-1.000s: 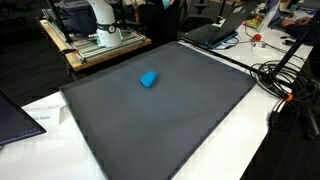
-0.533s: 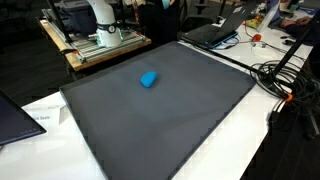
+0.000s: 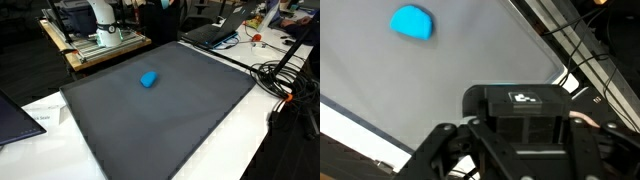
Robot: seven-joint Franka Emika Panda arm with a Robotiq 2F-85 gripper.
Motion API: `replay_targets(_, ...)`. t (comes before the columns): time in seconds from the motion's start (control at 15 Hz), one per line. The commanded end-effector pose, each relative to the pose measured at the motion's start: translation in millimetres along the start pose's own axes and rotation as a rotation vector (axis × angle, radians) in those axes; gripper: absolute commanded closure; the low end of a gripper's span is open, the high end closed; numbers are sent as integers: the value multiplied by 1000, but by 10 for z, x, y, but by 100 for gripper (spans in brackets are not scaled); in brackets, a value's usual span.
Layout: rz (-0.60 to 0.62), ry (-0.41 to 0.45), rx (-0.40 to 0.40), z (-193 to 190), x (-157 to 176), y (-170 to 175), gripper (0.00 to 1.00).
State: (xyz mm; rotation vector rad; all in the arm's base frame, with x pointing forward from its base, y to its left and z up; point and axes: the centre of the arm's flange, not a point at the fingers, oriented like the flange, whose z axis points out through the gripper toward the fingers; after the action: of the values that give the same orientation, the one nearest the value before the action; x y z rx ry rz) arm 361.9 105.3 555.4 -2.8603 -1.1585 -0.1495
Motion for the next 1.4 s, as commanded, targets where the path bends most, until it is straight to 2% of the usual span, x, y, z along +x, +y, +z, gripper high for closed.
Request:
replay_targets(0.0,2,-4,-39,-23,5,-7,69)
replay_targets(0.13,3,-7,-46,-30,11,-26,78)
replay_targets(0.4,11,-20,-43,-24,23,-9,78)
replay_targets(0.6,18,-77,-47,-24,120,12,78)
replay_targets(0.73,18,-112,-39,-127,395,135,78)
replay_targets(1.07,37,-166,-95,-213,1113,565,78)
replay_targets(1.2,13,-183,-151,-121,1274,778,78)
replay_targets(1.33,54,-248,-196,43,1278,983,78)
